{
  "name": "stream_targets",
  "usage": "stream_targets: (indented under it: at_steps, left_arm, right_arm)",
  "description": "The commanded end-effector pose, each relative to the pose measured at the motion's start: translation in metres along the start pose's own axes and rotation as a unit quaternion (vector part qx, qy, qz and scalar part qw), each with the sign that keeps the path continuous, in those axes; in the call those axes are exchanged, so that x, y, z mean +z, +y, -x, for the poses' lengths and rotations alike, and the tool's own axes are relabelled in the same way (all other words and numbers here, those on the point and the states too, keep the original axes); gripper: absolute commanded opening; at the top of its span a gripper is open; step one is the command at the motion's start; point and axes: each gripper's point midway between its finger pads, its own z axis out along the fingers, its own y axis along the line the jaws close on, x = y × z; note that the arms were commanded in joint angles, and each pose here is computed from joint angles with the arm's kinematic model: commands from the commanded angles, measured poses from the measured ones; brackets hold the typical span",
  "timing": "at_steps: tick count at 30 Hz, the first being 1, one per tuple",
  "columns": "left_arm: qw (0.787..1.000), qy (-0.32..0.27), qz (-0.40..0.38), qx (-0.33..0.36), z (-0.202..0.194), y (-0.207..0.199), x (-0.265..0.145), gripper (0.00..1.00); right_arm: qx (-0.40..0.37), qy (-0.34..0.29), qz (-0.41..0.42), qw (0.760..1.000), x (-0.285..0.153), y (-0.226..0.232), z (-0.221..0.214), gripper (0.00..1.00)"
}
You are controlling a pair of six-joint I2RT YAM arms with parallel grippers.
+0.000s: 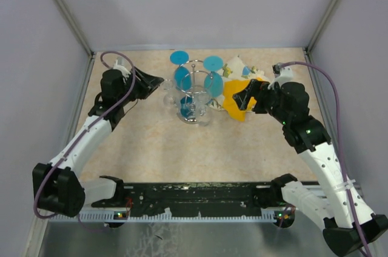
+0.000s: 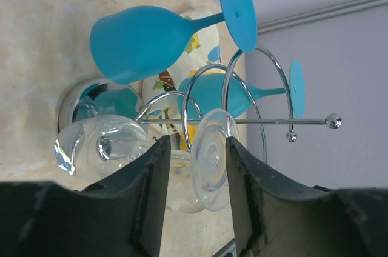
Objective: Take the wine glass off the wine glass rack
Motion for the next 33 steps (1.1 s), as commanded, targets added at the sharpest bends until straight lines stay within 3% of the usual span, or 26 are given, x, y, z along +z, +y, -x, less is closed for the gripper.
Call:
stream_targets:
  at_steps: [1,9,18,33]
  left_arm:
    - [0.999,0.031,-0.031,-0.028,-0.012,-0.003,0.009,0.45]
    - [0.998,0.039,-0.037,-0.035,-0.017,-0.004,0.005,0.35]
    - [0.998,0.051,-0.030,-0.033,-0.019,-0.004,0.004,0.13]
    - [1.000,0.017,-0.016,-0.016,-0.004,-0.012,-0.015,0.11]
  right_arm:
    - [-0.016,-0.041,0.007,0.999,-0.011,0.008,0.024,0.99]
    - [-0.016,-0.040,0.006,0.999,-0.009,0.006,0.021,0.99]
    - [-0.015,-0.036,0.004,0.999,-0.005,0.003,0.017,0.99]
    - [-0.012,-0.026,0.005,1.000,0.004,0.000,0.008,0.99]
